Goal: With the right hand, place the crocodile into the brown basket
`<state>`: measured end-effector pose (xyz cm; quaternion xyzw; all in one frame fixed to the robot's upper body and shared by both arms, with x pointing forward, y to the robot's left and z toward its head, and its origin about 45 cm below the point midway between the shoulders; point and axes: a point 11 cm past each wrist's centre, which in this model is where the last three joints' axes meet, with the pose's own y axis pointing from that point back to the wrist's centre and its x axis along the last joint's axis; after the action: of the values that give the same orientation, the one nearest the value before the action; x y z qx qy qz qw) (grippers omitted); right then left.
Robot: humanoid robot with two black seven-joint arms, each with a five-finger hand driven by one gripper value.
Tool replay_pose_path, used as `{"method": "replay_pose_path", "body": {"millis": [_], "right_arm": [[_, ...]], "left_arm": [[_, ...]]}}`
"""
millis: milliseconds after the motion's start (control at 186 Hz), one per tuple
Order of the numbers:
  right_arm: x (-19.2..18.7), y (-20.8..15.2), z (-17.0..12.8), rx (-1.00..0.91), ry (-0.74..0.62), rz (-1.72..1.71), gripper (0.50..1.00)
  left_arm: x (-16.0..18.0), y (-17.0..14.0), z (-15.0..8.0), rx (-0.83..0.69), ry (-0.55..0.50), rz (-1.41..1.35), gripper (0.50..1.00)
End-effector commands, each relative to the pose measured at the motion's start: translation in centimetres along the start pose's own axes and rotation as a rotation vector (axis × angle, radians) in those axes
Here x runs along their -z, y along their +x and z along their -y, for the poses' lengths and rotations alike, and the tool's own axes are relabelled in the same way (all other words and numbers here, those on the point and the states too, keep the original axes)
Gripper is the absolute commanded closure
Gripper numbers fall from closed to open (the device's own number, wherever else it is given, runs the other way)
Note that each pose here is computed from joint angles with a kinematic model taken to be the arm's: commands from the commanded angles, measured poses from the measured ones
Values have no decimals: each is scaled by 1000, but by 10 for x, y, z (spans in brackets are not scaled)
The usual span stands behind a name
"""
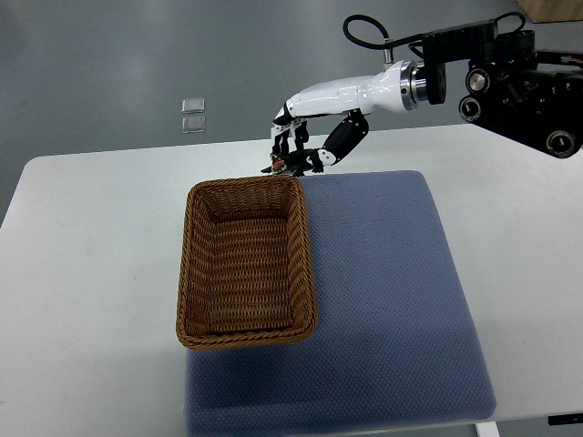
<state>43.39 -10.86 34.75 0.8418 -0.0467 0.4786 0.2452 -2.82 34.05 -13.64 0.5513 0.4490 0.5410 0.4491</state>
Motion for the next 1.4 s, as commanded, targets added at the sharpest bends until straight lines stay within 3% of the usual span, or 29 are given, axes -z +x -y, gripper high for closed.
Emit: {"method": "replay_pose_path", "body": {"millis": [0,478,843,988,1229,1396], "right_arm": [[13,-4,15,1,50,14,985],[31,-53,57,47,151,91,973],[25,-63,62,-16,137,88,895],[22,-64,61,-33,130,85,822],[15,-59,54,-69,106,74,767],[3,-50,48,-111,76,94,756]], "left_arm": [[0,0,0,1,0,0,500],[0,0,0,1,0,2,500],[0,0,0,-1,0,0,500],[0,0,0,1,0,0,500],[0,0,0,-1,1,0,500],[0,0,0,-1,1,0,500]]}}
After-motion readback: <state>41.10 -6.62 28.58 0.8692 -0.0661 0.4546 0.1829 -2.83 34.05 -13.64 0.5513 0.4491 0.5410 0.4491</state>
